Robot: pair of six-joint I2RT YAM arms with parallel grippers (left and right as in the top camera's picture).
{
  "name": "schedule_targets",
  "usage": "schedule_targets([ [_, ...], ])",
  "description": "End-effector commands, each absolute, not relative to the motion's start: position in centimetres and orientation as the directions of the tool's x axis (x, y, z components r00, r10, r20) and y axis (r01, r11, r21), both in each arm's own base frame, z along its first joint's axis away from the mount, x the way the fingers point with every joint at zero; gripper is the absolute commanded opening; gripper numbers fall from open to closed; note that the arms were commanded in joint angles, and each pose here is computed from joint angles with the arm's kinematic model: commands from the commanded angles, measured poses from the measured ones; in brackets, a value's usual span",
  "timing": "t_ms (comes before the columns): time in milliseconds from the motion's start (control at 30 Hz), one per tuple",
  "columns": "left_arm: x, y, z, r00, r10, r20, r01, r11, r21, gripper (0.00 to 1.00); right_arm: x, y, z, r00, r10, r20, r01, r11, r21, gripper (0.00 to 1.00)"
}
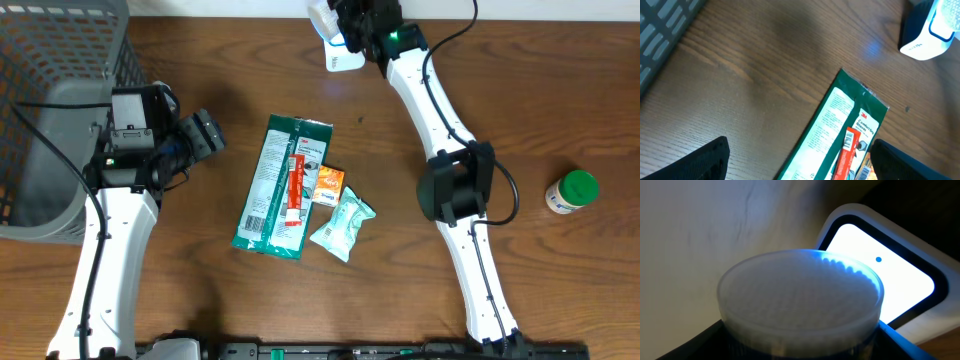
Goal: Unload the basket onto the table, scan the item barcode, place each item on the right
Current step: 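Carry the swab tub right and set it beside the jar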
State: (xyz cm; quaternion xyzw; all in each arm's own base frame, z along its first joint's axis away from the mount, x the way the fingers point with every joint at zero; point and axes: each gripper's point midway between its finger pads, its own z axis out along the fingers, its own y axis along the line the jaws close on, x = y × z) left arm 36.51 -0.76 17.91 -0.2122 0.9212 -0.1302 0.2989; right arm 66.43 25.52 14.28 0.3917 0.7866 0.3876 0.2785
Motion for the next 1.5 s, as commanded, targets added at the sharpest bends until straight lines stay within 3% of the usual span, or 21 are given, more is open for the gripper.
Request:
schedule_targets([
  [0, 36.9, -0.4, 18.9, -0.717, -0.46, -0.523, -0.303, 0.882, -0.36, 0.88, 65.1, 23.8, 23.5, -0.573, 0.757, -0.314, 0.224, 0.513, 0.828, 0.51],
  [133, 36.9, -0.4, 18.9, -0.717, -0.46, -0.523, -0.303, 0.882, -0.36, 0.88, 60.9, 20.0, 29.8, -0.636, 0.617, -0.463, 0.12, 0.672, 0.731, 0.52],
  [267, 36.9, -0.4, 18.9, -0.717, -0.46, -0.523, -0.303, 0.882, -0.36, 0.88, 55.3, 15.8, 33.7, -0.725, 0.439, -0.53, 0.005, 0.773, 0.634, 0.51],
  [567, 36.9, -0.4, 18.9, -0.717, -0.46, -0.523, -0.304, 0.882, -0.36, 0.88, 44.3, 4.2, 33.7, -0.852, 0.247, -0.461, 0.053, 0.918, 0.394, 0.53],
  [800, 36.9, -0.4, 18.9, -0.717, -0.46, -0.523, -0.303, 0.882, -0.36, 0.88, 42.5, -0.6, 28.7, -0.92, 0.209, -0.33, 0.127, 0.959, 0.252, 0.54],
  [900, 36.9, -0.4, 18.9, -0.717, -0.46, -0.523, -0.303, 0.882, -0.36, 0.88, 40.5, -3.1, 22.8, -0.964, 0.22, -0.147, 0.208, 0.974, 0.095, 0.54],
  [1000, 36.9, -0.4, 18.9, -0.717, -0.46, -0.523, -0.304, 0.882, -0.36, 0.88, 39.2, -4.7, 19.3, -0.971, 0.233, -0.044, 0.233, 0.972, 0.011, 0.54],
  [1167, 36.9, -0.4, 18.9, -0.717, -0.46, -0.523, -0.304, 0.882, -0.36, 0.88, 38.9, -7.4, 14.4, -0.975, 0.22, -0.003, 0.219, 0.967, -0.128, 0.54],
  [1467, 36.9, -0.4, 18.9, -0.717, -0.46, -0.523, -0.303, 0.882, -0.36, 0.88, 37.6, -8.8, 6.3, -0.992, 0.111, 0.066, 0.095, 0.972, -0.215, 0.59],
])
